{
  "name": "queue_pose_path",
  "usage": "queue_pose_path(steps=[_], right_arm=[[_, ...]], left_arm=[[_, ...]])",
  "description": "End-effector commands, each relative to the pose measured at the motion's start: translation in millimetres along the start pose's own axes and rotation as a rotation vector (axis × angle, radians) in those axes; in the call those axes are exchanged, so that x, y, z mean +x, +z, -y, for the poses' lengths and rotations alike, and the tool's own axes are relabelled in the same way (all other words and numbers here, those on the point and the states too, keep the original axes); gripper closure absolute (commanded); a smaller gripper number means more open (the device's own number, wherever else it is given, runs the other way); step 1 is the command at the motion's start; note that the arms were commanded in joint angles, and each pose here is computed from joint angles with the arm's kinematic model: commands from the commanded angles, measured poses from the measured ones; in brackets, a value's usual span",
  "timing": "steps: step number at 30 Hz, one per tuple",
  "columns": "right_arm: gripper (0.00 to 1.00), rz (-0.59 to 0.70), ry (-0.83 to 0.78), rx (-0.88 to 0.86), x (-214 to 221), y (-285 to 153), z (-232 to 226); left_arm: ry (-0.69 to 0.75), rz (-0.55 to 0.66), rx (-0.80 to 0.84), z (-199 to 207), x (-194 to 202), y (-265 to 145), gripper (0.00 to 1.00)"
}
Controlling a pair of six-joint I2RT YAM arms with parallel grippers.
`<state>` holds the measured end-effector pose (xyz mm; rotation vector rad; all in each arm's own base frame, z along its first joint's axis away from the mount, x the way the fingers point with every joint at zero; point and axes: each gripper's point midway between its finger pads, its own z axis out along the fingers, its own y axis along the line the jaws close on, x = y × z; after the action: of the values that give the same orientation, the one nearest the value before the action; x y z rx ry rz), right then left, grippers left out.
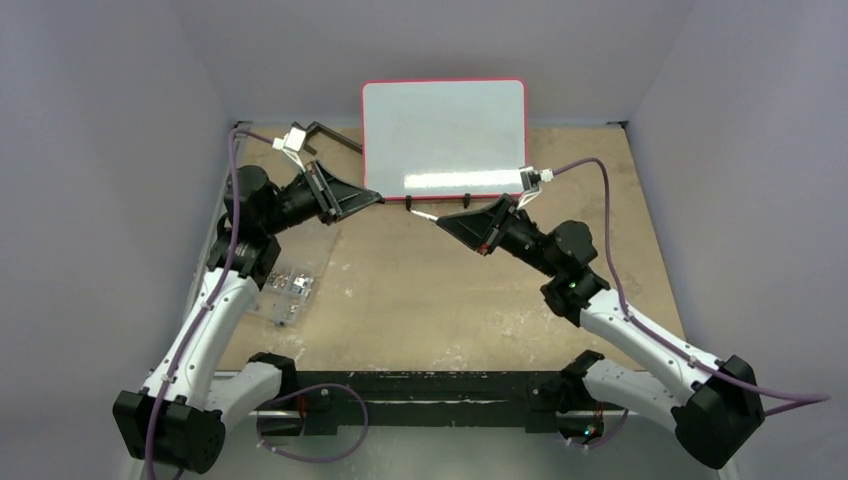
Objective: Write a sentence on the whiteboard
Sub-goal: Place the pen cap at the center of the board.
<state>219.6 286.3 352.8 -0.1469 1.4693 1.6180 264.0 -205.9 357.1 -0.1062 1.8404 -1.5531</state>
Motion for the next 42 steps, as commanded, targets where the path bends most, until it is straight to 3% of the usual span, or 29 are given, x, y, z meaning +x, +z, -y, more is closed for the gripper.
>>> queue_pose_path(steps=[1, 7, 12, 19, 25, 30, 37, 42], right_arm=[[1.00, 0.000, -0.115, 0.188, -8.0, -12.9, 21.3], [1.00, 0.037, -0.227, 0.347, -30.0, -29.4, 29.1], [1.00, 0.033, -0.248, 0.411, -34.4, -38.7, 31.8], [1.00, 0.050, -0.226, 0.470, -37.8, -57.6, 27.3], [1.00, 0.076, -0.218, 0.520, -38.7, -71.8, 32.1], [1.00, 0.068, -0.224, 0.537, -36.5, -73.7, 36.8], [1.00, 0.059, -0.284, 0.580, -41.9, -72.0, 46.2], [1.00, 0.049, -0.327, 0.596, -43.0, -71.0, 52.2]], left_arm=[[0.056, 0.007, -0.194, -36.6, 5.3, -12.6, 1.00], [0.072, -0.098, -0.471, -134.6, 53.7, -28.9, 1.00], [0.121, -0.197, -0.636, -192.8, 97.0, -32.4, 1.00], [0.108, -0.288, -0.690, -247.1, 144.8, -30.5, 1.00], [0.102, -0.322, -0.676, -268.5, 163.4, -25.0, 0.99], [0.105, -0.337, -0.689, -275.7, 165.3, -21.1, 0.86], [0.112, -0.350, -0.708, -274.0, 161.6, -20.4, 0.44], [0.167, -0.320, -0.737, -253.7, 136.7, -20.0, 0.25]])
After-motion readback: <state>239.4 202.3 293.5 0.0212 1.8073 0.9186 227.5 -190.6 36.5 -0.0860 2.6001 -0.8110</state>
